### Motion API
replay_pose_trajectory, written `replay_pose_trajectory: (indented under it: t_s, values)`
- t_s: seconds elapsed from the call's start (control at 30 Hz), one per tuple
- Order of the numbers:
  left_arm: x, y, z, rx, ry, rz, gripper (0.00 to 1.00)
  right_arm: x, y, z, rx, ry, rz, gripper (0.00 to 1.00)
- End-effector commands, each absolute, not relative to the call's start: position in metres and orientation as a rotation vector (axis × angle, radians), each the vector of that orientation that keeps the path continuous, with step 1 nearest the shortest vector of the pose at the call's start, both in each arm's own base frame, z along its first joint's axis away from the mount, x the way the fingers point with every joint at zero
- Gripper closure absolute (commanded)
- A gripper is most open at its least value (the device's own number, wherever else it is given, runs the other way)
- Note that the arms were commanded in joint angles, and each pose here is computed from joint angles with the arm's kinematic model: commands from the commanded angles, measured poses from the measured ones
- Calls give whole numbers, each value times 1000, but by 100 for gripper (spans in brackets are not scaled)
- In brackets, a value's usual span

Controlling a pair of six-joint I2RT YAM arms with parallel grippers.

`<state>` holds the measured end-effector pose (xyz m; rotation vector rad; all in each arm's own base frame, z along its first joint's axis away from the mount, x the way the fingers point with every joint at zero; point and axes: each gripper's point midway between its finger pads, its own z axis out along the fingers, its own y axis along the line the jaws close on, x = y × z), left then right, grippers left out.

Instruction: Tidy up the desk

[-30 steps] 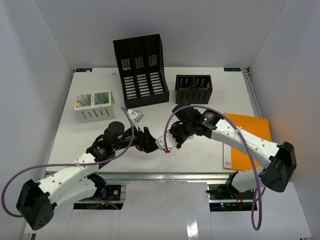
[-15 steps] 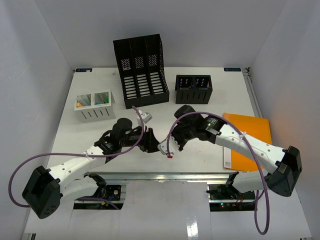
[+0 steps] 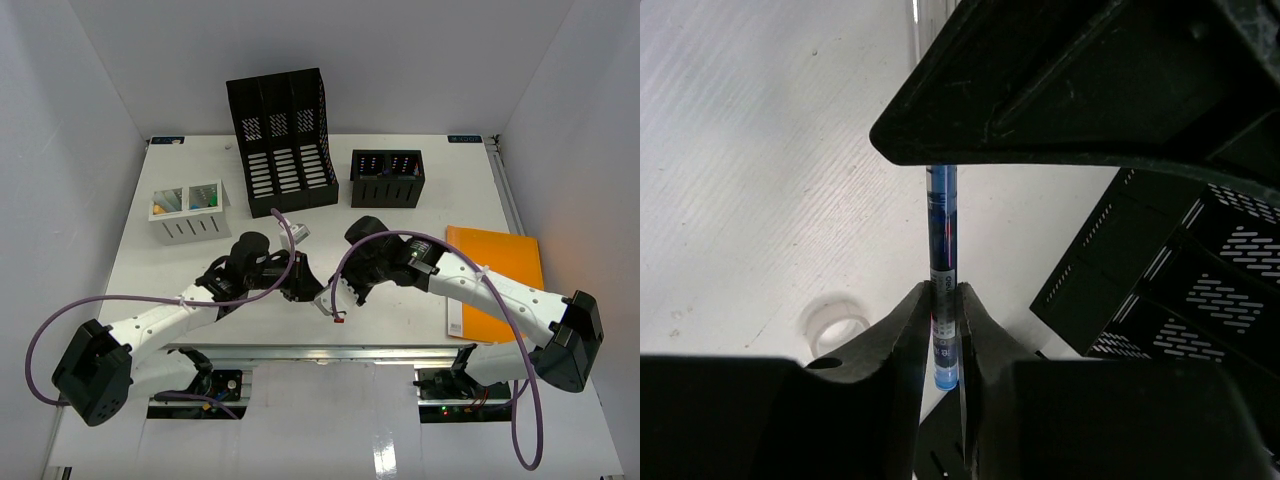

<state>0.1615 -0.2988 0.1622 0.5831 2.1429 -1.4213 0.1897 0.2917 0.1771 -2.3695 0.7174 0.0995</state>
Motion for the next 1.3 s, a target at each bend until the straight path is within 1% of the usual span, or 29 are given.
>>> replay_pose_trajectory:
  t_s: [0.0, 0.07, 0.1, 0.17, 0.2, 0.3, 0.47, 0.57, 0.6, 0.67, 0.77, 0.83, 0.9, 0.93, 0.97, 1.07, 1.27]
  values:
    - [159, -303, 179, 615, 2060, -1468, 100, 195, 303, 190, -2309, 678, 67, 64]
    - [161, -302, 181, 603, 2046, -1461, 100, 197, 303, 191, -2298, 688, 59, 49]
    - [161, -301, 182, 597, 2040, -1456, 100, 198, 303, 191, -2293, 695, 55, 44]
    - [166, -298, 180, 557, 2034, -1425, 100, 199, 302, 193, -2271, 709, 50, 29]
    - [168, -297, 180, 542, 2031, -1412, 100, 200, 303, 197, -2253, 721, 56, 24]
    - [173, -290, 178, 485, 2021, -1375, 100, 202, 305, 213, -2173, 784, 117, 16]
    - [185, -276, 174, 362, 1995, -1294, 100, 214, 302, 254, -1985, 917, 265, 10]
    - [195, -265, 181, 275, 1922, -1237, 100, 226, 299, 282, -1797, 1053, 487, 6]
    - [196, -261, 185, 257, 1882, -1232, 100, 236, 293, 291, -1719, 1126, 551, 6]
    - [200, -254, 184, 224, 1847, -1203, 100, 238, 294, 305, -1638, 1159, 680, 6]
    - [205, -243, 205, 183, 1700, -1180, 100, 254, 286, 317, -1413, 1327, 966, 7]
    - [208, -238, 211, 167, 1644, -1164, 100, 253, 288, 320, -1320, 1377, 1130, 7]
    - [212, -235, 221, 158, 1571, -1154, 100, 255, 295, 307, -1176, 1487, 1308, 6]
    - [214, -235, 225, 157, 1547, -1149, 100, 257, 299, 313, -1077, 1521, 1393, 5]
    - [215, -235, 227, 158, 1532, -1144, 100, 261, 303, 320, -994, 1531, 1456, 6]
    - [220, -235, 240, 162, 1470, -1138, 100, 267, 311, 314, -808, 1625, 1616, 7]
    - [227, -242, 249, 174, 1443, -1139, 100, 275, 316, 308, -691, 1670, 1710, 8]
